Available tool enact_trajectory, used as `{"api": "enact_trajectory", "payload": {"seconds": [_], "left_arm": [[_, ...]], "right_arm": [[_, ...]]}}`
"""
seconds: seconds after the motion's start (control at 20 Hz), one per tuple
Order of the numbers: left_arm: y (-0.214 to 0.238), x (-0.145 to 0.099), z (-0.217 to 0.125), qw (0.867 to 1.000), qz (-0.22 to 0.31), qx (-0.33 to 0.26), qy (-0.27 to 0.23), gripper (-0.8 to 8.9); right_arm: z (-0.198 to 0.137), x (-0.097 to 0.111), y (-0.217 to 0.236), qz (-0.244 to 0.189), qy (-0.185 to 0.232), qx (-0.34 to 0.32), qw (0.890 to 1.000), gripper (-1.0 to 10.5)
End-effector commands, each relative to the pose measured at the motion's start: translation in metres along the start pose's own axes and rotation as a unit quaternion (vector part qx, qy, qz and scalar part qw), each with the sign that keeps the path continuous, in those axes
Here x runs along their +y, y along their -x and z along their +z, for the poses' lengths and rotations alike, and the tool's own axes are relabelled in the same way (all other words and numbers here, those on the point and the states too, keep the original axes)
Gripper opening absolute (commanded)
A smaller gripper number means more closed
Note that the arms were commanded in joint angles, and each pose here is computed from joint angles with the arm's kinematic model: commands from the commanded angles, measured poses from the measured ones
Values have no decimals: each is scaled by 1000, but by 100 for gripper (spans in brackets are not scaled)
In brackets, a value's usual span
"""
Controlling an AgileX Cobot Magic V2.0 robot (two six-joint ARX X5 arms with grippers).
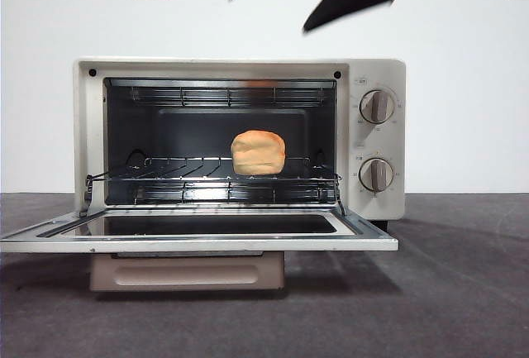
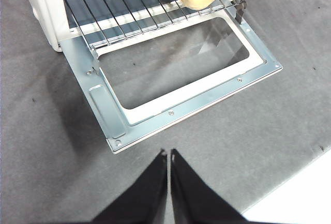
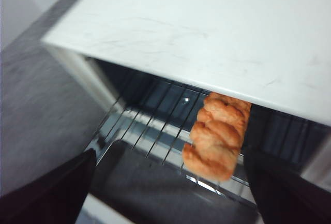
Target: The left arm flap open the oven, the right arm pick bread and place it into oven, the left arm flap close the oven
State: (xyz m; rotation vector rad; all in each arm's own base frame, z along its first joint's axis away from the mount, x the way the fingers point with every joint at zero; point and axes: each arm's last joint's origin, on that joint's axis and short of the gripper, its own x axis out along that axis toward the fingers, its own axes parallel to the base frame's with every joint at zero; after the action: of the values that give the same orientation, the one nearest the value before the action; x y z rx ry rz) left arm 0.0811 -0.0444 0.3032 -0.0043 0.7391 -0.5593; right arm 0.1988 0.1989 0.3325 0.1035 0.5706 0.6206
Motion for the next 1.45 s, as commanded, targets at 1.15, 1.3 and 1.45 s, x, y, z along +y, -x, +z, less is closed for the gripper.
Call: {"api": "enact_trajectory", "payload": {"seconds": [1.15,1.3,1.45], "left_arm": [[1,-1,3,1000,-1,-15,7,16],[-8,2,5,999,4,-40,37,15],[-29,13,-2,993,47,-66,81,14]], "right_arm": [[-65,-29,115,125,107,9,986,449],[-66,-29,115,125,107,10,986,449],[-66,-29,115,125,106,12,986,449]]}}
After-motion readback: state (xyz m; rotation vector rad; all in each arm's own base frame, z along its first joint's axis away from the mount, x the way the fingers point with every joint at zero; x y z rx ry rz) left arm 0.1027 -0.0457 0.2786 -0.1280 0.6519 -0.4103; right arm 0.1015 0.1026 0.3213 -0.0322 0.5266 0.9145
